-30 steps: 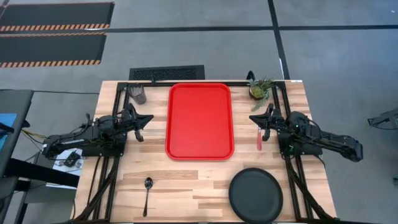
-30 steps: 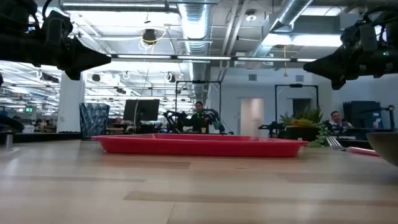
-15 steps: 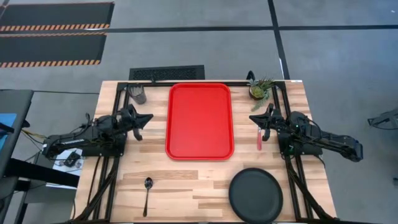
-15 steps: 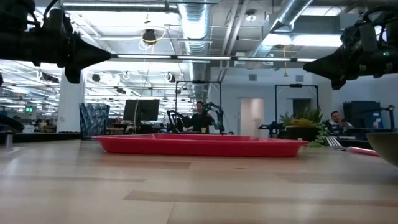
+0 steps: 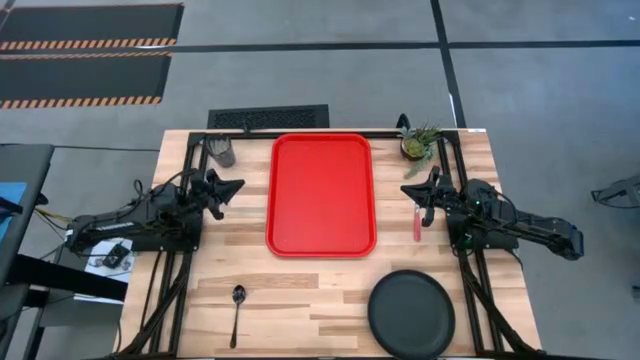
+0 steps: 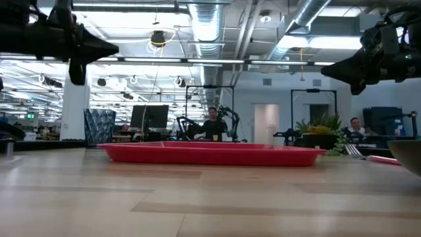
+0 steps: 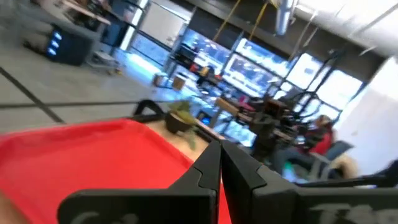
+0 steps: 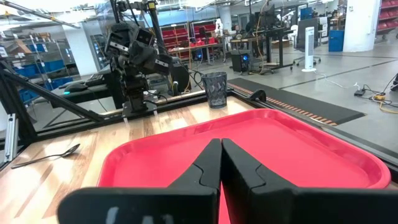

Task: Pick and place plate/cup/fork/spoon on tray
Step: Adjust the red tray

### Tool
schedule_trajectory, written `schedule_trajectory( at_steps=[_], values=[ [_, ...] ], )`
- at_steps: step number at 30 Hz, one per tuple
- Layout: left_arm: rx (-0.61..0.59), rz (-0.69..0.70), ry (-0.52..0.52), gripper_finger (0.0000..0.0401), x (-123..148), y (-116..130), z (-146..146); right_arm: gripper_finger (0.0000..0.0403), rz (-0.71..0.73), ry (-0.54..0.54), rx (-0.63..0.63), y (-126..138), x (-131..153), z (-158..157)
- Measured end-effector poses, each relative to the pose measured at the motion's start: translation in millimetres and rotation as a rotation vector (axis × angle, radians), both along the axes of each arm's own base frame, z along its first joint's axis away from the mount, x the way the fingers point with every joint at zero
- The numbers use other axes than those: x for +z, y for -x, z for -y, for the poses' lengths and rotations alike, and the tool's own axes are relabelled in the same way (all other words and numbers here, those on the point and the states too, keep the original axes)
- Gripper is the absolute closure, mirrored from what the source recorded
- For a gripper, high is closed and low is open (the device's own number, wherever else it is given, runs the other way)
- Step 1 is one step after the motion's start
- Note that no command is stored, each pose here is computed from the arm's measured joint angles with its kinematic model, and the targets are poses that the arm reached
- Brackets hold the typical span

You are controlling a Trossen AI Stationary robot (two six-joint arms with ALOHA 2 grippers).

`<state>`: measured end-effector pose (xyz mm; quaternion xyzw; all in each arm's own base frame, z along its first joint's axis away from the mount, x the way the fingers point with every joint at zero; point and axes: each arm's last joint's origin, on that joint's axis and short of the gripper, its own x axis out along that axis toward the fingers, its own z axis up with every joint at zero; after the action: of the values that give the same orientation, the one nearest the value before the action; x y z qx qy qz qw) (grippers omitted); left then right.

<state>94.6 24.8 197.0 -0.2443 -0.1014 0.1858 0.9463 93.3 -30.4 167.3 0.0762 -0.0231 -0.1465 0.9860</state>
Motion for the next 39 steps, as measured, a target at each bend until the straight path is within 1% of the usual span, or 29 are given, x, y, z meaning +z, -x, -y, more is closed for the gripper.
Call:
schedule_trajectory(
  at_steps=[2, 5, 8, 12, 15, 18, 21, 23, 27, 31, 35, 39],
  values=[
    [0.043, -0.04, -0.027, 0.0401, 10.1, -3.1, -1.7, 0.0369, 0.0, 0.0, 0.0, 0.0, 0.1, 0.0],
    [0.099, -0.11, 0.0, 0.0401, 21.0, -12.7, -5.2, 0.0369, 0.001, 0.0, 0.0, 0.0, 0.1, 0.0],
    [0.104, -0.174, 0.02, 0.0401, 31.7, -27.8, -8.3, 0.0369, 0.001, 0.0, 0.0, 0.0, 0.1, 0.0],
    [0.112, -0.233, 0.132, 0.0401, 41.2, -52.2, -13.8, 0.0369, 0.001, 0.0, 0.0, 0.0, 0.1, 0.0],
    [0.113, -0.304, 0.209, 0.0401, 48.2, -68.2, -18.1, 0.0369, 0.002, 0.001, 0.0, 0.0, 0.3, 0.0],
    [0.102, -0.431, 0.271, 0.0401, 50.6, -81.8, -22.4, 0.0369, 0.002, 0.0, 0.0, 0.0, 0.1, 0.0],
    [0.123, -0.556, 0.333, 0.0401, 52.5, -93.3, -27.9, 0.0369, 0.002, 0.001, 0.0, 0.0, 0.2, 0.0],
    [0.122, -0.631, 0.356, 0.0398, 52.7, -100.2, -31.1, 0.0369, 0.002, 0.001, 0.0, 0.0, 0.2, 0.0],
    [0.094, -0.713, 0.367, 0.0376, 56.0, -114.7, -34.9, 0.0369, 0.003, 0.001, 0.0, 0.0, 0.3, 0.0],
    [0.115, -0.759, 0.44, 0.0343, 57.3, -122.9, -36.7, 0.0369, 0.003, 0.001, 0.0, 0.0, 0.4, 0.0],
    [0.172, -0.802, 0.525, 0.0312, 53.5, -124.6, -34.9, 0.0369, 0.003, 0.001, 0.0, 0.0, 0.4, 0.0],
    [0.209, -0.844, 0.587, 0.0292, 48.5, -120.8, -31.7, 0.0369, 0.003, 0.001, 0.0, 0.0, 0.4, 0.0]
  ],
)
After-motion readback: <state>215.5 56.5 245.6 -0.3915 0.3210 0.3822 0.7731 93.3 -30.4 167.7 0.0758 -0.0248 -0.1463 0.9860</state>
